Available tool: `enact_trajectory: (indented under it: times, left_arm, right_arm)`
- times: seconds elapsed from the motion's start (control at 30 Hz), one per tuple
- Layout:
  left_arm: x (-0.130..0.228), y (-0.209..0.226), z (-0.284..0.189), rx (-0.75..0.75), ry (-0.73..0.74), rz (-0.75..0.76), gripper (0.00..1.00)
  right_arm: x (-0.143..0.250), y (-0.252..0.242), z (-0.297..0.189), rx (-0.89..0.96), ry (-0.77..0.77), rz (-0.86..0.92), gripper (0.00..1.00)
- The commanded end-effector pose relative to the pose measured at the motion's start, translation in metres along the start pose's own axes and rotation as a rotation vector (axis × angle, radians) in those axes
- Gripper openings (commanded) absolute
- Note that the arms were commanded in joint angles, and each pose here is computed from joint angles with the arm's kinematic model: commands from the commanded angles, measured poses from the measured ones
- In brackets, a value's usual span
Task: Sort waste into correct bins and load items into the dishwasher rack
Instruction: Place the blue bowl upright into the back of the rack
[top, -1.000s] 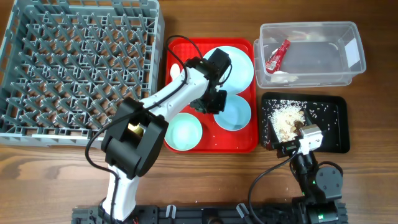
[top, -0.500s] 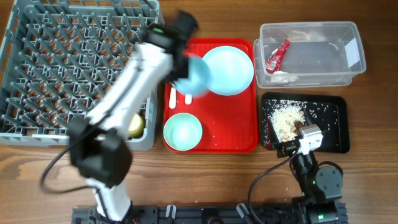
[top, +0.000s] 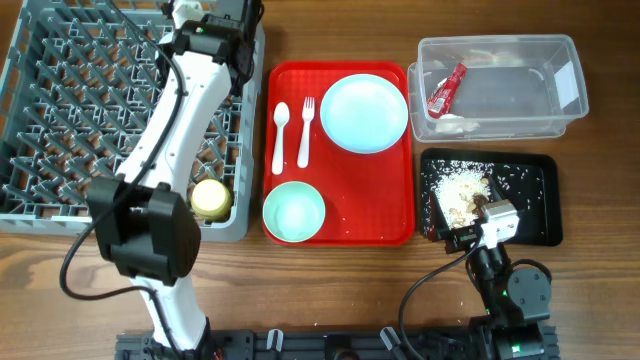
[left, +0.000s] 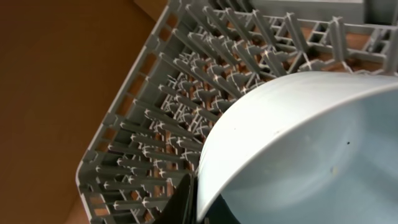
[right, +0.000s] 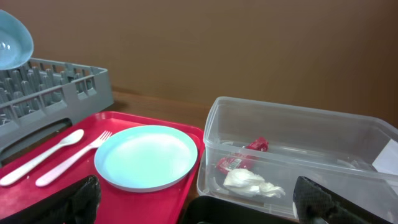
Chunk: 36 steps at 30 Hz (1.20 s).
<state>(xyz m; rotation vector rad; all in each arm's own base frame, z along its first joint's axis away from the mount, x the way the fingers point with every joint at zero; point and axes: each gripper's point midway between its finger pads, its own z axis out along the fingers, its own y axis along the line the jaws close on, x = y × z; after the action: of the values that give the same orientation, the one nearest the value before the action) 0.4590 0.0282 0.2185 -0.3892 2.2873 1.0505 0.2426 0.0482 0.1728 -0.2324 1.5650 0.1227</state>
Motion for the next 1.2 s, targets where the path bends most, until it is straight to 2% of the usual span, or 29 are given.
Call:
enact_trajectory:
  times: [0.0,0.23,0.33,0.6,0.63,0.7,0.83,0.9,0.93,1.0,1.03,1.07,1.1,1.13,1.17]
  left_arm:
    - [0.009,-0.009,0.020,-0.103,0.004,0.062,0.05]
    - [0.021,-0.032,0.028,-0.124,0.014,0.128,0.09]
    - [0.008,-0.011,0.024,-0.253,-0.053,0.133,0.10]
    - [0.004,-0.011,0.014,-0.285,-0.092,0.150,0.04]
    - [0.004,-0.013,0.014,-0.277,-0.089,0.150,0.05]
    - [0.007,-0.017,0.014,-0.247,-0.075,0.150,0.13]
    - [0.017,-0.032,0.006,0.047,0.045,0.024,0.28]
    - [0.013,-0.028,-0.002,0.244,0.118,-0.119,0.42]
    - [0.007,-0.024,-0.006,0.375,0.155,-0.198,0.55]
    - [-0.004,-0.013,-0.010,0.613,0.226,-0.334,0.73]
    - [-0.005,-0.010,-0.008,0.694,0.263,-0.376,0.63]
    - [-0.001,-0.002,0.001,0.759,0.324,-0.419,0.46]
    - [0.008,0.008,0.018,0.741,0.375,-0.446,0.52]
    - [0.014,0.014,0.028,0.727,0.404,-0.457,0.69]
    - [0.022,0.014,0.038,0.742,0.438,-0.446,0.77]
  right_arm:
    - [-0.003,-0.001,-0.001,0.001,-0.015,-0.010,1.00]
    - [-0.003,-0.001,-0.001,0.001,-0.014,-0.010,1.00]
    - [-0.003,-0.001,-0.001,0.001,-0.014,-0.010,1.00]
    - [-0.003,-0.001,-0.001,0.001,-0.014,-0.010,1.00]
    - [-0.003,-0.001,-0.001,0.001,-0.014,-0.010,1.00]
    - [-0.003,-0.001,-0.001,0.001,-0.014,-0.010,1.00]
    - [-0.003,-0.001,-0.001,0.001,-0.014,-0.010,1.00]
    - [-0.003,-0.001,-0.001,0.001,-0.014,-0.010,1.00]
    - [-0.003,-0.001,-0.001,0.001,-0.014,-0.010,1.00]
    - [-0.003,-0.001,-0.001,0.001,-0.014,-0.010,1.00]
    - [-0.003,-0.001,-0.001,0.001,-0.014,-0.010,1.00]
    - [-0.003,-0.001,-0.001,0.001,-0.014,-0.010,1.00]
    - [-0.003,-0.001,-0.001,0.001,-0.014,-0.010,1.00]
    - [-0.003,-0.001,-0.001,0.001,-0.014,-0.010,1.00]
    - [-0.003,-0.001,-0.001,0.001,-0.014,-0.010,1.00]
